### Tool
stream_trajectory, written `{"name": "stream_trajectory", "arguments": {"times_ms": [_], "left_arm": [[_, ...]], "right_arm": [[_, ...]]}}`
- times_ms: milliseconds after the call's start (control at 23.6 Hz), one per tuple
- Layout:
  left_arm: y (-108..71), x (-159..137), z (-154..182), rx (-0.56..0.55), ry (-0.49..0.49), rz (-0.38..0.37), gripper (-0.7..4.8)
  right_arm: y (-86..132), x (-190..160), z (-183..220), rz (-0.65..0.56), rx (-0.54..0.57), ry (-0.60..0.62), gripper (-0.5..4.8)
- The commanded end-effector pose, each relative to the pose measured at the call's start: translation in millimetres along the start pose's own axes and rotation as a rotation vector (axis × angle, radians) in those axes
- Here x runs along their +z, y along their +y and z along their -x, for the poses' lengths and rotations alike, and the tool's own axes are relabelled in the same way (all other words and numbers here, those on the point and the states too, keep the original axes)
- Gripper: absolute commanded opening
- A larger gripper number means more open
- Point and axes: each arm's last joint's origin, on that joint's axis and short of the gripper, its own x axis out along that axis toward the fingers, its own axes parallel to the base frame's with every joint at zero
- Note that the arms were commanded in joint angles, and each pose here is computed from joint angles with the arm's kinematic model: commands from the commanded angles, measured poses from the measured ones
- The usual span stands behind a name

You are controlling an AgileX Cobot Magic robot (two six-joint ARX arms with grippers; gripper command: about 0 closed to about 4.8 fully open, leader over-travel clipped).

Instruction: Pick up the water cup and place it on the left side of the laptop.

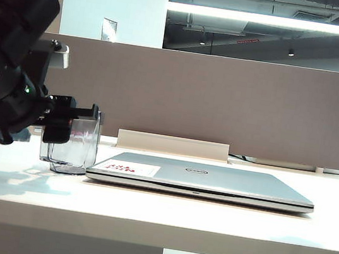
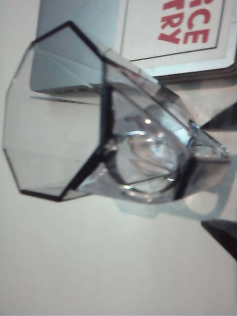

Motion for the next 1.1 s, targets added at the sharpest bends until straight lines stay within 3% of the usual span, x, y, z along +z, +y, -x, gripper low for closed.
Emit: {"name": "stream_trajectory", "arguments": {"times_ms": [42, 636, 933, 1103], "left_arm": [[-0.3, 6, -1, 0.054, -0.041, 0.014, 2.19], [19.7, 9, -12, 0.161, -0.052, 0.039, 2.09], [39.5, 17, -24, 0.095, -0.017, 0.071, 2.06], [39.7, 18, -26, 0.049, -0.006, 0.054, 2.06]], "right_arm": [[0, 3, 1, 0.003, -0.006, -0.025, -0.08], [0, 3, 1, 0.006, -0.006, -0.028, -0.08], [0, 3, 1, 0.006, -0.006, -0.029, -0.08], [0, 3, 1, 0.006, -0.006, -0.029, -0.08]]}}
